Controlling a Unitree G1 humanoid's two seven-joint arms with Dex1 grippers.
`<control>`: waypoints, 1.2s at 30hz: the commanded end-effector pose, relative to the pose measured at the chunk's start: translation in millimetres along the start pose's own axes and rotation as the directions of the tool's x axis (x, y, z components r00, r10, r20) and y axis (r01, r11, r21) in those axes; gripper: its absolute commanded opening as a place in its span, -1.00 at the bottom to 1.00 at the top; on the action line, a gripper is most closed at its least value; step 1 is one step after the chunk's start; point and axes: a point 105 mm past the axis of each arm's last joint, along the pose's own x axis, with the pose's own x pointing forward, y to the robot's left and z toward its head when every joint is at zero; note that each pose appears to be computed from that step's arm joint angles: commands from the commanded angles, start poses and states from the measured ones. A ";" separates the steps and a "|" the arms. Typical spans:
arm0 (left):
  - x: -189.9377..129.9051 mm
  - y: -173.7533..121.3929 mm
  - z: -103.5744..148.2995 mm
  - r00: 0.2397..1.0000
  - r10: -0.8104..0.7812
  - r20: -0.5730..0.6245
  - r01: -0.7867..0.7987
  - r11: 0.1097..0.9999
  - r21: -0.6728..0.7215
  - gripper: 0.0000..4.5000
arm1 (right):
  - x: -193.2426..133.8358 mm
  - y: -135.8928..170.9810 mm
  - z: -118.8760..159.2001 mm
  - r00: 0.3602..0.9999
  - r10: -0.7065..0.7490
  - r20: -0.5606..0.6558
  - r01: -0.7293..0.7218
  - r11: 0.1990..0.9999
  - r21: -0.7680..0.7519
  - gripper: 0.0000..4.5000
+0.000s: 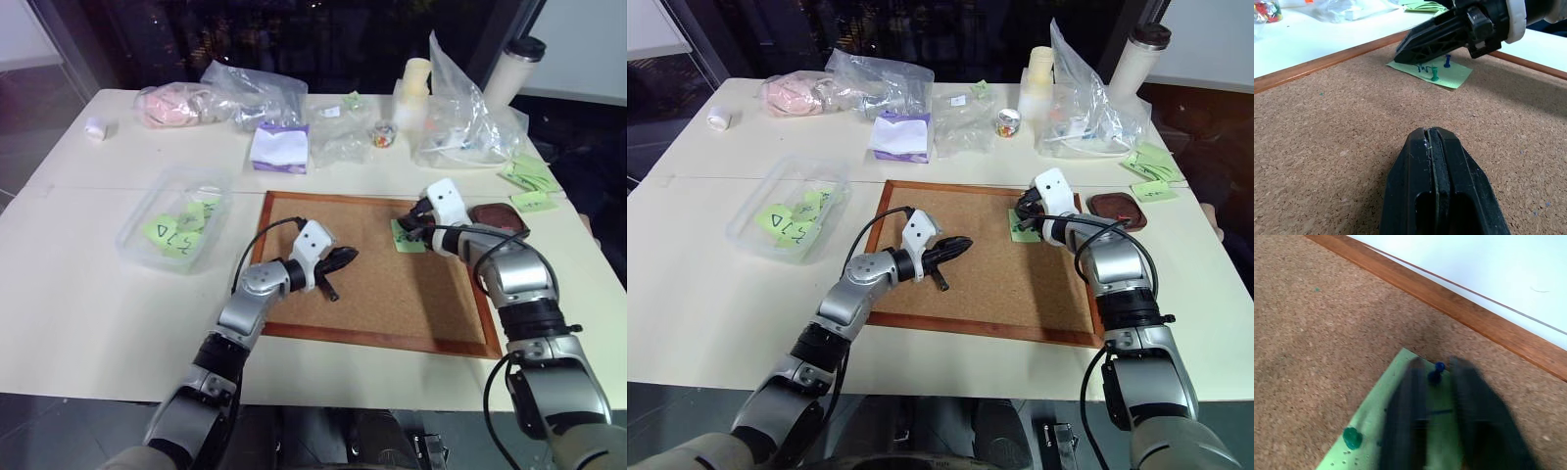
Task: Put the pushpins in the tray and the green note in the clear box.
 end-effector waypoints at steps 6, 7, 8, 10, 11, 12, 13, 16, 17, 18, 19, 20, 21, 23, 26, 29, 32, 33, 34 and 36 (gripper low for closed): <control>-1.7 1.1 -15.0 0.998 0.015 -0.067 -0.016 1.000 -0.012 -1.00 | -12.7 -6.8 31.3 0.995 -0.022 0.102 0.023 1.000 -0.010 -0.98; -1.8 0.8 -16.4 0.997 0.012 -0.075 -0.013 1.000 -0.014 -1.00 | -15.3 -7.8 36.1 0.993 -0.029 0.118 0.030 1.000 -0.007 -0.98; -1.8 0.4 -17.9 0.996 0.011 -0.083 -0.012 1.000 -0.013 -1.00 | -17.9 -9.2 40.4 0.991 -0.037 0.131 0.038 0.999 -0.002 -0.98; -2.2 -1.7 -22.5 0.995 0.000 -0.102 -0.002 1.000 -0.017 -1.00 | -26.9 -12.9 53.3 0.984 -0.057 0.168 0.057 0.998 0.009 -0.98; -2.6 -2.6 -24.2 0.994 -0.003 -0.108 0.001 1.000 -0.020 -1.00 | -30.8 -13.9 58.1 0.981 -0.064 0.182 0.062 0.998 0.016 -0.98; -2.7 -4.2 -25.2 0.994 -0.013 -0.111 0.010 1.000 -0.026 -1.00 | -35.2 -15.2 62.8 0.978 -0.072 0.196 0.069 0.997 0.019 -0.98; -2.6 -5.4 -25.5 0.994 -0.021 -0.111 0.017 0.999 -0.030 -1.00 | -39.5 -16.9 66.9 0.975 -0.082 0.207 0.079 0.997 0.023 -0.98; -2.5 -6.1 -26.4 0.993 -0.024 -0.115 0.021 0.999 -0.029 -1.00 | -56.8 -31.1 78.9 0.958 -0.154 0.242 0.148 0.988 0.043 -0.98; -2.4 -6.1 -26.5 0.993 -0.024 -0.117 0.021 0.999 -0.027 -1.00 | -62.2 -37.2 81.3 0.950 -0.185 0.250 0.177 0.983 0.052 -0.98; -2.3 -6.0 -26.4 0.993 -0.024 -0.117 0.021 0.999 -0.025 -1.00 | -67.0 -44.2 81.7 0.943 -0.220 0.251 0.212 0.975 0.060 -0.98; -2.3 -5.5 -26.1 0.993 -0.021 -0.116 0.019 1.000 -0.022 -1.00 | -72.6 -53.7 79.4 0.932 -0.266 0.245 0.257 0.964 0.069 -0.98; -2.2 -4.9 -25.6 0.993 -0.019 -0.115 0.017 1.000 -0.017 -1.00 | -80.6 -68.3 73.1 0.914 -0.332 0.233 0.318 0.943 0.097 -0.98; -2.0 -4.4 -25.3 0.993 -0.017 -0.115 0.016 1.000 -0.014 -1.00 | -87.6 -81.5 65.4 0.896 -0.390 0.213 0.372 0.920 0.123 -0.98; -1.7 -4.1 -25.0 0.993 -0.017 -0.114 0.016 1.000 -0.011 -1.00 | -96.0 -97.6 51.5 0.871 -0.458 0.178 0.432 0.886 0.166 -0.98; -1.2 -3.9 -24.2 0.994 -0.019 -0.112 0.018 1.000 -0.009 -1.00 | -100.7 -115.1 28.5 0.843 -0.524 0.118 0.487 0.838 0.246 -0.98; -0.9 -4.4 -24.0 0.994 -0.023 -0.110 0.022 1.000 -0.008 -1.00 | -96.6 -122.9 12.8 0.833 -0.548 0.078 0.501 0.807 0.314 -0.98; -0.2 -4.5 -22.9 0.994 -0.026 -0.108 0.026 1.000 -0.001 -1.00 | -89.7 -129.4 -1.1 0.825 -0.564 0.039 0.511 0.773 0.376 -0.98; 0.0 -4.5 -22.7 0.994 -0.026 -0.107 0.027 1.000 0.000 -1.00 | -88.0 -131.1 -4.9 0.823 -0.568 0.027 0.513 0.763 0.393 -0.98; 0.0 -4.5 -22.6 0.994 -0.027 -0.107 0.027 1.000 0.001 -1.00 | -86.4 -132.1 -7.5 0.822 -0.569 0.021 0.514 0.758 0.401 -0.98; 0.0 -4.4 -22.7 0.994 -0.026 -0.107 0.026 1.000 0.004 -1.00 | -82.7 -132.2 -11.9 0.826 -0.563 0.011 0.511 0.758 0.406 -0.98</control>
